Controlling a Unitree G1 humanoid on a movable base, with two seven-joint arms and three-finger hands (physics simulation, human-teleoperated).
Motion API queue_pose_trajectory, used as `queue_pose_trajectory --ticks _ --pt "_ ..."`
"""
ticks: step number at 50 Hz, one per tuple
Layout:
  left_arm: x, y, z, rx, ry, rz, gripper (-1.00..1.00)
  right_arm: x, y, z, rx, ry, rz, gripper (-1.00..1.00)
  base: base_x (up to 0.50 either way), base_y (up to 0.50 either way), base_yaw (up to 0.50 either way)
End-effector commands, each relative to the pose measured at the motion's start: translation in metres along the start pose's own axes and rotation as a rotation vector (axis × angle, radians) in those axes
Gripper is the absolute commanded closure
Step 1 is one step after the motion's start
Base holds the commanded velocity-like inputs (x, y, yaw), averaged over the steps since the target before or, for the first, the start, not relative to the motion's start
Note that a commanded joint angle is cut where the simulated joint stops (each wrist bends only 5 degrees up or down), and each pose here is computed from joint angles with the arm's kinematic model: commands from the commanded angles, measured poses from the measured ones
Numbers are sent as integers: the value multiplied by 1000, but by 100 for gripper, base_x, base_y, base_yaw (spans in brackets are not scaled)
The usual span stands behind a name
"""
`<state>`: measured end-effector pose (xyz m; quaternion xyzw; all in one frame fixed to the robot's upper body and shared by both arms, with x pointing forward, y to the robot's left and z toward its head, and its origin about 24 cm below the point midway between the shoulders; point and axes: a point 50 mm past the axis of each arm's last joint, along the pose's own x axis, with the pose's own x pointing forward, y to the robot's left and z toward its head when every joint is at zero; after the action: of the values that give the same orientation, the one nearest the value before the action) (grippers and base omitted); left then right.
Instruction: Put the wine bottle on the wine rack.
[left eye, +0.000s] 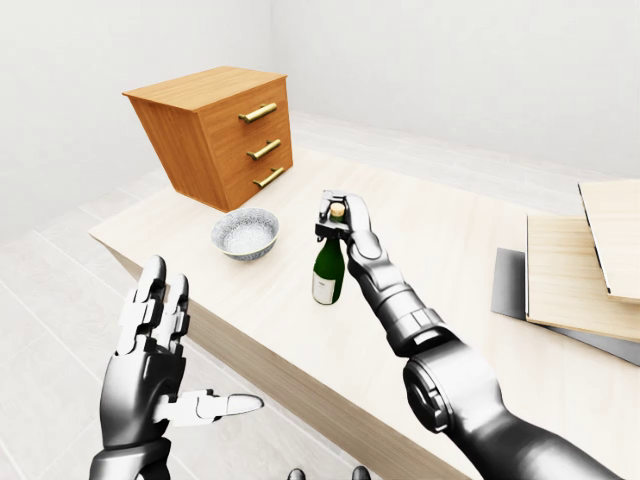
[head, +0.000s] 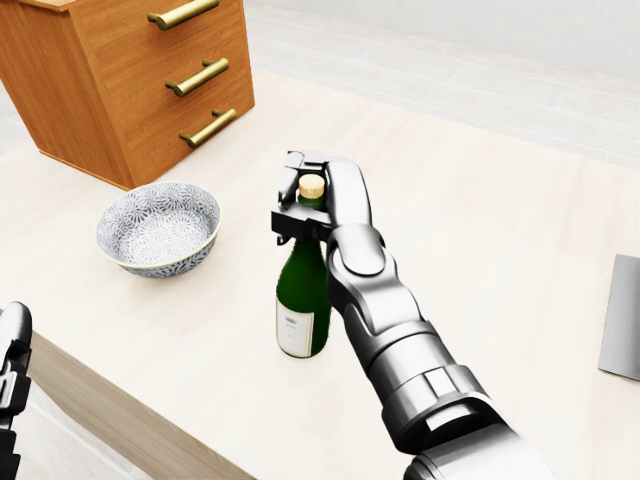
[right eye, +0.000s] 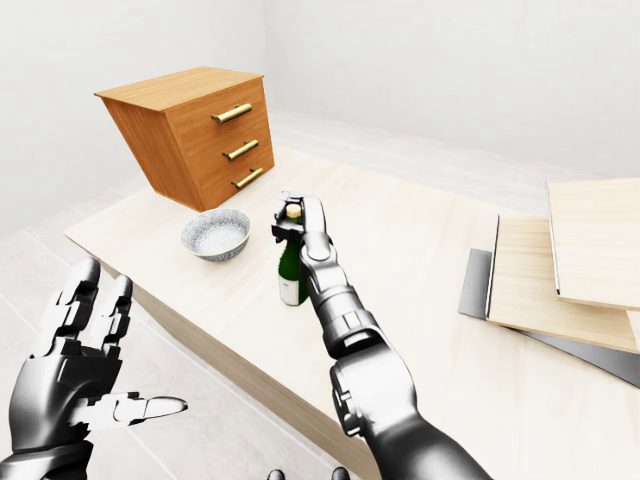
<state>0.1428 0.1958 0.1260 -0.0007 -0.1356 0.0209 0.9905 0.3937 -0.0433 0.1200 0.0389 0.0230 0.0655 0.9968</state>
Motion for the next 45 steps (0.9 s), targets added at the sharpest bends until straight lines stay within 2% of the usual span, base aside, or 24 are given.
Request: queue_pose_trajectory --ticks 1,10,17,25,45 --pt "0 0 2 4 -6 0 -100 -4 -1 -5 24 15 20 100 0 0 0" --pt "1 0 2 5 -10 -5 -100 -9 -8 4 50 3 19 100 0 0 0" --pt "2 0 9 11 -43 -5 -100 -16 -9 29 79 -125 17 100 0 0 0" --pt "2 0 12 7 -57 -4 -100 -27 -22 61 127 -276 -11 100 0 0 0" --pt "2 1 9 -8 -50 2 -100 -77 -52 128 226 -640 -75 100 0 0 0"
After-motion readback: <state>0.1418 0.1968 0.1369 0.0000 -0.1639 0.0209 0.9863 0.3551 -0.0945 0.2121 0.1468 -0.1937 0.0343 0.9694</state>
